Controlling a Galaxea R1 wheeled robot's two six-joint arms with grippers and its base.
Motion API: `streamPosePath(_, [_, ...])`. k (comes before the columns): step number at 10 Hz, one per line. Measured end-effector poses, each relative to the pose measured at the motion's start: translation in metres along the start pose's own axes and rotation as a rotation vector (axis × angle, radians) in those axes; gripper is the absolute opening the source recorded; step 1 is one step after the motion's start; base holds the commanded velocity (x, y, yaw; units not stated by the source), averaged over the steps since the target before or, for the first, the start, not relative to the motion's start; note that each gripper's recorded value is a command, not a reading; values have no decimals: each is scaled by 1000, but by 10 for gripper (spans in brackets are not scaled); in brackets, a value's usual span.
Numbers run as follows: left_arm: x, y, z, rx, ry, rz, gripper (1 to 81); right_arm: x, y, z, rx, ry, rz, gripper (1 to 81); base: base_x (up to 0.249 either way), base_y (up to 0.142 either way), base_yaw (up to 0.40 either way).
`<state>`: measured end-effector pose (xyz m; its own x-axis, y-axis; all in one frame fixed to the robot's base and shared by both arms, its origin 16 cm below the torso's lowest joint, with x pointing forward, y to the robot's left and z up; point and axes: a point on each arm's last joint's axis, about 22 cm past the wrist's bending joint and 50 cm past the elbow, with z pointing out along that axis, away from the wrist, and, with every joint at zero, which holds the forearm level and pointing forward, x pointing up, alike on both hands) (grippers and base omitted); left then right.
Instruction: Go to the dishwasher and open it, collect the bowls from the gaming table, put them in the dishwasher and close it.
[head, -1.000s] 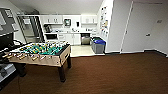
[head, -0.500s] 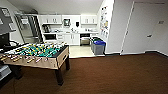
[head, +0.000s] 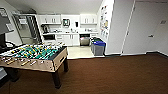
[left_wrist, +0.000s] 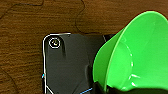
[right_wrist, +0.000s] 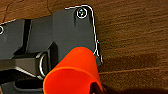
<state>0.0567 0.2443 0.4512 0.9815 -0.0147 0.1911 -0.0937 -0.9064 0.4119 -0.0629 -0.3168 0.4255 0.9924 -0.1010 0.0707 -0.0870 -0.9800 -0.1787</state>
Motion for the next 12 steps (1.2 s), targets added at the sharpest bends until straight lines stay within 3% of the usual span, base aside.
streamPosePath(6, [2,-2,-2,-2,11,0,10,-2,-3,1,3,-2,1,10,170,-14,0])
streamPosePath(10, [-2,-5,-4,3,5,-1,10,-3,-7,2,9,-3,1,10,191,-91,0])
streamPosePath(12, [5,3,0,-12,18,-2,10,5,4,0,-5,6,-3,10,191,-103,0])
